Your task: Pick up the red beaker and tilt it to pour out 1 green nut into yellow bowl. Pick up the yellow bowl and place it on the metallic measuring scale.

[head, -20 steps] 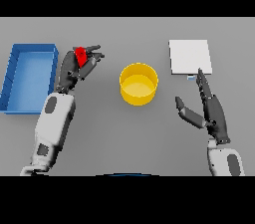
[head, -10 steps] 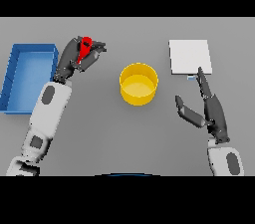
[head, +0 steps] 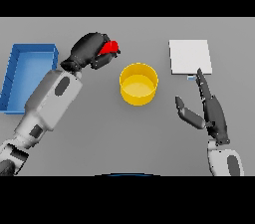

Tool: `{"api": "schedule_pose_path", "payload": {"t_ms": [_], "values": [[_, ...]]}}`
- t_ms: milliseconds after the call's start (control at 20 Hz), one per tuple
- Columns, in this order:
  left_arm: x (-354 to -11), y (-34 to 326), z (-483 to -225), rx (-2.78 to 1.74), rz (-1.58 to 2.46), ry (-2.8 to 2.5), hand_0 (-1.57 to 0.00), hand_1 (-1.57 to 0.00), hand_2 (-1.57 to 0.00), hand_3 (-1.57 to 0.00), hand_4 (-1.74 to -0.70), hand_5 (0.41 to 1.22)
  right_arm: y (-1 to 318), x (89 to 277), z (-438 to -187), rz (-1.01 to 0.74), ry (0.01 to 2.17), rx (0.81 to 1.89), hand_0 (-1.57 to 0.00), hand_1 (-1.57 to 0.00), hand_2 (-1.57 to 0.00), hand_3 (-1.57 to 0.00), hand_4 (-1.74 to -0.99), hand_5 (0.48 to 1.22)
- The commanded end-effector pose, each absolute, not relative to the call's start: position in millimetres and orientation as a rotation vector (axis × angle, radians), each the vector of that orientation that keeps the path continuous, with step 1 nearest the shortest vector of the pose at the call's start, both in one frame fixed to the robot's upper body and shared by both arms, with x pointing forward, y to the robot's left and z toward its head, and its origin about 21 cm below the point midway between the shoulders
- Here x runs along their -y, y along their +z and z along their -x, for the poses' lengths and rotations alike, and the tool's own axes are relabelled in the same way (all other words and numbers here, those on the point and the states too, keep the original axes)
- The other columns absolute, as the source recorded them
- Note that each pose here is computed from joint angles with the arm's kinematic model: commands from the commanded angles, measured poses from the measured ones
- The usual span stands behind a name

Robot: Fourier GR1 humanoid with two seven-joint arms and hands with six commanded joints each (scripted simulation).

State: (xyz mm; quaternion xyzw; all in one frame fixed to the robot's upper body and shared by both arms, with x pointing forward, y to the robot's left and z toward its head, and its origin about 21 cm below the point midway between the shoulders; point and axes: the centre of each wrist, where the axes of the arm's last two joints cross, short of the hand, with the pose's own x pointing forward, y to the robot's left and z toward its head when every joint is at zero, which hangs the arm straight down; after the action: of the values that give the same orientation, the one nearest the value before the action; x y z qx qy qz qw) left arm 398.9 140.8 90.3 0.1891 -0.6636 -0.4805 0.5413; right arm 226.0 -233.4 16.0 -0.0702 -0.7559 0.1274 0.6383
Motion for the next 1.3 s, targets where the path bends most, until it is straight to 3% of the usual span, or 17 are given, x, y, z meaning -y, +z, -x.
{"api": "schedule_pose_path", "payload": {"t_ms": [0,200,250,400,600,850,1250], "values": [[-134,92,-400,1.556,-0.493,-1.217,-1.57,-1.57,-1.57,-1.57,-1.74,1.162,17,232.2,-226,0.15,0.281,1.719,0.0,0.0,0.0,0.0,-1.181,0.669],[-113,98,-402,1.452,-0.659,-1.51,-1.57,-1.57,-1.57,-1.57,-1.74,1.197,21,234.4,-229,0.152,0.276,1.716,0.0,0.0,0.0,0.0,-1.187,0.676],[-106,98,-403,1.405,-0.701,-1.58,-1.57,-1.57,-1.57,-1.57,-1.69,1.202,20,231.8,-231,0.146,0.268,1.707,0.0,0.0,0.0,0.0,-1.191,0.675],[-97,108,-407,1.341,-0.792,-1.785,-1.57,-1.57,-1.57,-1.38,-1.71,1.211,16,232.1,-228,0.138,0.25,1.691,0.0,0.0,0.0,0.0,-1.195,0.671],[-78,116,-410,1.25,-0.877,-2.017,-1.57,-1.57,-1.57,-1.29,-1.72,1.217,12,232.0,-225,0.103,0.216,1.688,0.0,0.0,0.0,0.0,-1.206,0.639],[-60,119,-412,1.178,-0.942,-2.252,-1.57,-1.57,-1.57,-1.48,-1.73,1.22,12,228.7,-227,0.145,0.223,1.706,0.0,0.0,0.0,0.0,-1.214,0.6],[-45,127,-415,1.029,-1.172,-2.576,-1.57,-1.57,-1.57,-1.56,-1.74,1.221,11,228.2,-229,0.156,0.211,1.719,0.0,0.0,0.0,0.0,-1.148,0.566]]}}
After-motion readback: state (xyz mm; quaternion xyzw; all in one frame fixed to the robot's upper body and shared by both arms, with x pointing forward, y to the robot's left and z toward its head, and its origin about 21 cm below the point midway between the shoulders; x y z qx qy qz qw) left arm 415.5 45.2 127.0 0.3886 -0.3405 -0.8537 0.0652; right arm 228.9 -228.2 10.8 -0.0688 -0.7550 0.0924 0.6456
